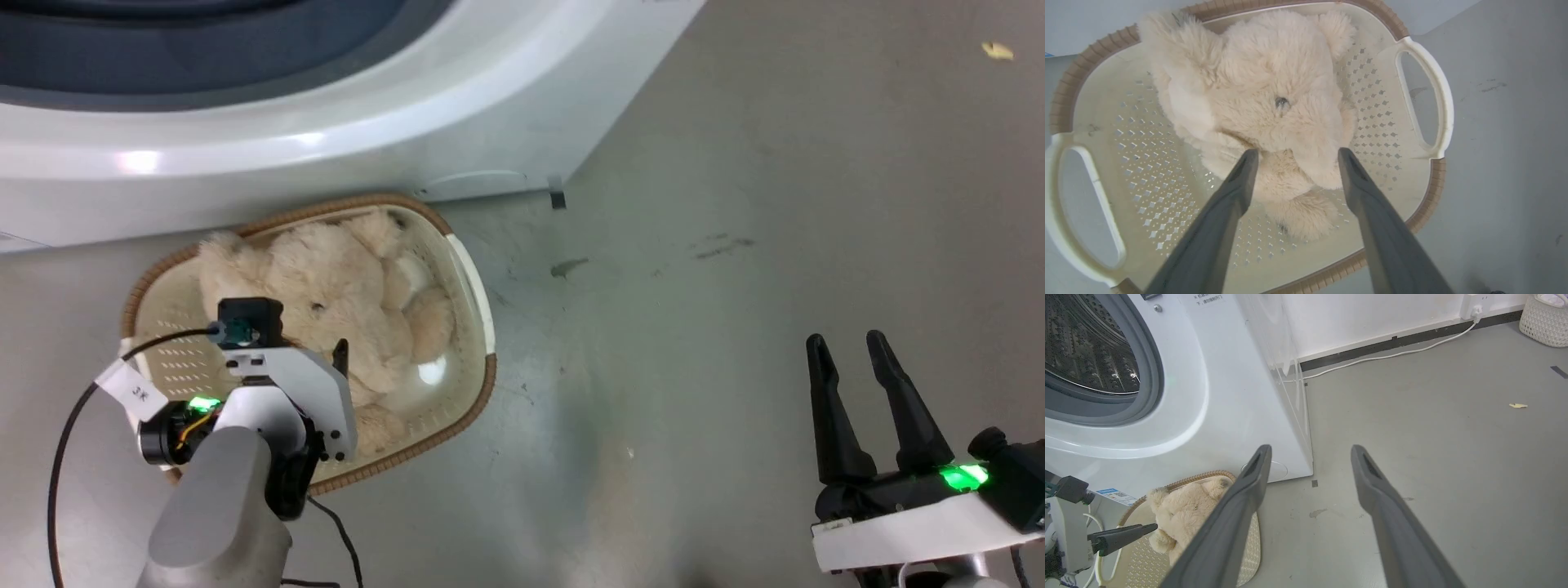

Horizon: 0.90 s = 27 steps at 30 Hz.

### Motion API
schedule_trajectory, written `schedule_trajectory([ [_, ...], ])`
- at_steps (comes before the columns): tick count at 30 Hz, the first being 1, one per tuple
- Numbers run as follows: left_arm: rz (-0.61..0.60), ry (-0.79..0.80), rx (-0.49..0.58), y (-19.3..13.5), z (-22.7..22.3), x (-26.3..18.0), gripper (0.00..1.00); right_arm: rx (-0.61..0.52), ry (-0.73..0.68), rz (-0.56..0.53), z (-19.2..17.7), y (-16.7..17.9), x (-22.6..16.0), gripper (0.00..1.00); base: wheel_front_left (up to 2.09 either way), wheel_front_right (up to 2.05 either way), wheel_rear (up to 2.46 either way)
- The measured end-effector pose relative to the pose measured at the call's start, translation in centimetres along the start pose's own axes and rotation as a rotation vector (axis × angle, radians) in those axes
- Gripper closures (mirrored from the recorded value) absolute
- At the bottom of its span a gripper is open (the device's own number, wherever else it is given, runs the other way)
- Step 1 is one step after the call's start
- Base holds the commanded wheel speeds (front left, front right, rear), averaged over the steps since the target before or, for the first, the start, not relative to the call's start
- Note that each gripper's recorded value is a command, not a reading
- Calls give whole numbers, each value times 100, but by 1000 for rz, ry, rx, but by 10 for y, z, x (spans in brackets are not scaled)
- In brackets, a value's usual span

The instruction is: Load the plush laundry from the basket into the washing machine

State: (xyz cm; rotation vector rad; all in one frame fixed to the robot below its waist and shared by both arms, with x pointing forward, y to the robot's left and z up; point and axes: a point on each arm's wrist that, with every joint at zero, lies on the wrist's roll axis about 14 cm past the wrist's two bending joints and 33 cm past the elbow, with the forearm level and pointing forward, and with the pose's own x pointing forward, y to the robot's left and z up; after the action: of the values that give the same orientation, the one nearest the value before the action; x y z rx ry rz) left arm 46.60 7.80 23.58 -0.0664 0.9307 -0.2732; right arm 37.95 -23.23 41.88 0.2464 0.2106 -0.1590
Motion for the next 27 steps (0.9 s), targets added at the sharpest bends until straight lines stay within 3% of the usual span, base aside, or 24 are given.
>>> schedule_trajectory([
  [13,-28,167,-12,-10,-38,41,0,29,24,-75,-13,-20,1,0,0,0,0],
  [27,17,213,-100,-5,-52,87,0,49,61,-136,-31,-34,3,0,4,4,4],
])
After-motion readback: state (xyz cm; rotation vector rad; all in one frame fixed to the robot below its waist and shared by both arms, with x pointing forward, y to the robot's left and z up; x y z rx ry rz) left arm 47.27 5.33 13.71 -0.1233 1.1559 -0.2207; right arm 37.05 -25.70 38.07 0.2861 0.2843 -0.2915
